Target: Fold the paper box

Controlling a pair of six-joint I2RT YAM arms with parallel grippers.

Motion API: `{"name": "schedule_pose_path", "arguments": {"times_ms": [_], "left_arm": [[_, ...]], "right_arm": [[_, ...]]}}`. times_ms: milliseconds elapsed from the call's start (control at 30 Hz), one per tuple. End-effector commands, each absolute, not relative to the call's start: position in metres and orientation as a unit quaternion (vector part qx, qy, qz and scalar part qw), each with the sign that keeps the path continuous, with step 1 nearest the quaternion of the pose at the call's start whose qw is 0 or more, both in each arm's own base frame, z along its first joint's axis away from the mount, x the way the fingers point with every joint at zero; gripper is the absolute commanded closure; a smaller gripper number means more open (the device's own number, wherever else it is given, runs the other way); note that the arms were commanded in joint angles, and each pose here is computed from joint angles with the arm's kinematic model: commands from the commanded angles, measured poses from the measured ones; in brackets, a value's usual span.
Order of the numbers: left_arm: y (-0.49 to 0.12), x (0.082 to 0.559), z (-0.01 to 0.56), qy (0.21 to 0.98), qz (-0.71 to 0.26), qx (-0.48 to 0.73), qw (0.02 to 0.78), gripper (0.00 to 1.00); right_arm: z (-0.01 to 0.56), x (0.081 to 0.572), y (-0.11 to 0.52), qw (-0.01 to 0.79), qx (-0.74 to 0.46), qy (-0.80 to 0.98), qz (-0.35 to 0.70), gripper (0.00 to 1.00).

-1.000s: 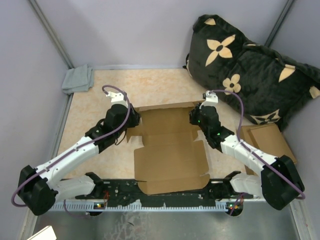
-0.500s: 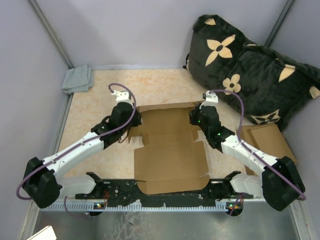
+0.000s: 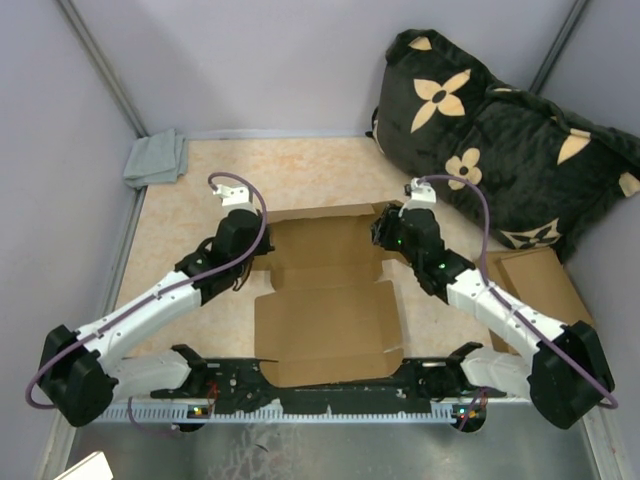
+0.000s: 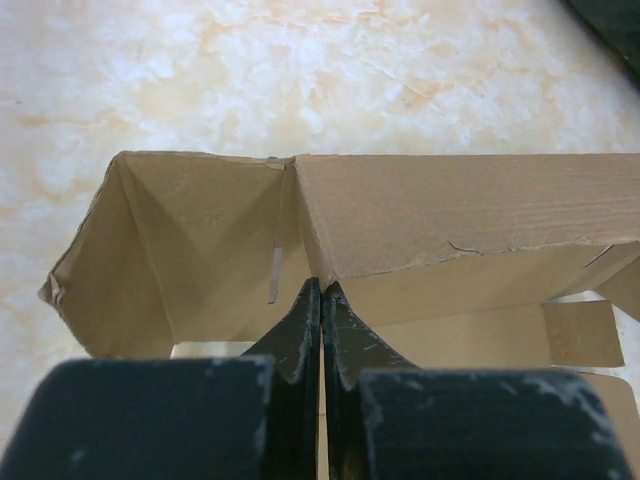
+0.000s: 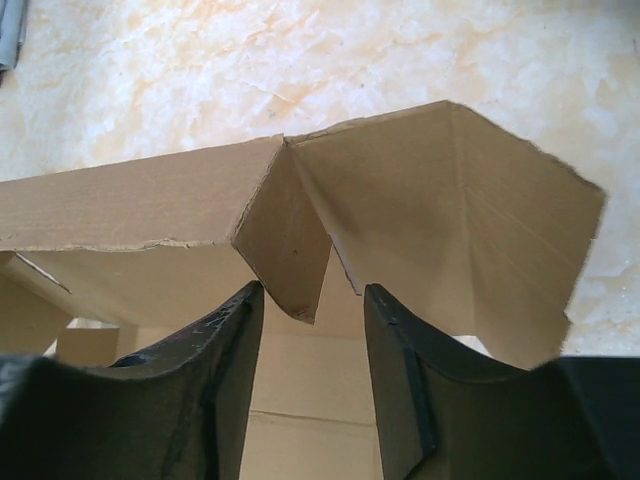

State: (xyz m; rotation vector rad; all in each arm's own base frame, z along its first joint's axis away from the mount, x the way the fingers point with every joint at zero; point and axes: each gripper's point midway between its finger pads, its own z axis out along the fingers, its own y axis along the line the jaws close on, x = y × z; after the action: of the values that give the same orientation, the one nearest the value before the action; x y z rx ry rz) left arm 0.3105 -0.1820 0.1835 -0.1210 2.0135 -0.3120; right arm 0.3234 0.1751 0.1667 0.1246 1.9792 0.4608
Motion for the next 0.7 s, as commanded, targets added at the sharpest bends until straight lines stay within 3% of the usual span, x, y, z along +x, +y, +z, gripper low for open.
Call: {"name": "schedule_pose_path", "arguments": {"times_ms": [0, 167, 333, 500, 667], "left_arm": [[-0.160, 0.310, 0.198, 0.828, -0.090, -0.056, 0.551, 1.00], [-0.150, 0.305, 0.202, 0.825, -0.078, -0.059, 0.556, 1.00], [-0.146, 0.299, 0.194, 0.827, -0.082, -0.068, 0.552, 1.00], [-0.145, 0.295, 0.185, 0.827, -0.090, -0.074, 0.550, 1.00], [-0.146, 0.296, 0.185, 0.827, -0.092, -0.075, 0.550, 1.00]], "right_arm": [[0.219, 0.321, 0.180, 0.552, 0.035, 0.805, 0.216, 0.50], [0.240, 0.311, 0.167, 0.564, 0.011, 0.802, 0.198, 0.46], [0.249, 0.317, 0.121, 0.596, 0.053, 0.785, 0.162, 0.51], [0.214, 0.343, 0.080, 0.576, 0.098, 0.802, 0.125, 0.55], [0.170, 0.368, 0.079, 0.544, 0.104, 0.820, 0.145, 0.57]]}}
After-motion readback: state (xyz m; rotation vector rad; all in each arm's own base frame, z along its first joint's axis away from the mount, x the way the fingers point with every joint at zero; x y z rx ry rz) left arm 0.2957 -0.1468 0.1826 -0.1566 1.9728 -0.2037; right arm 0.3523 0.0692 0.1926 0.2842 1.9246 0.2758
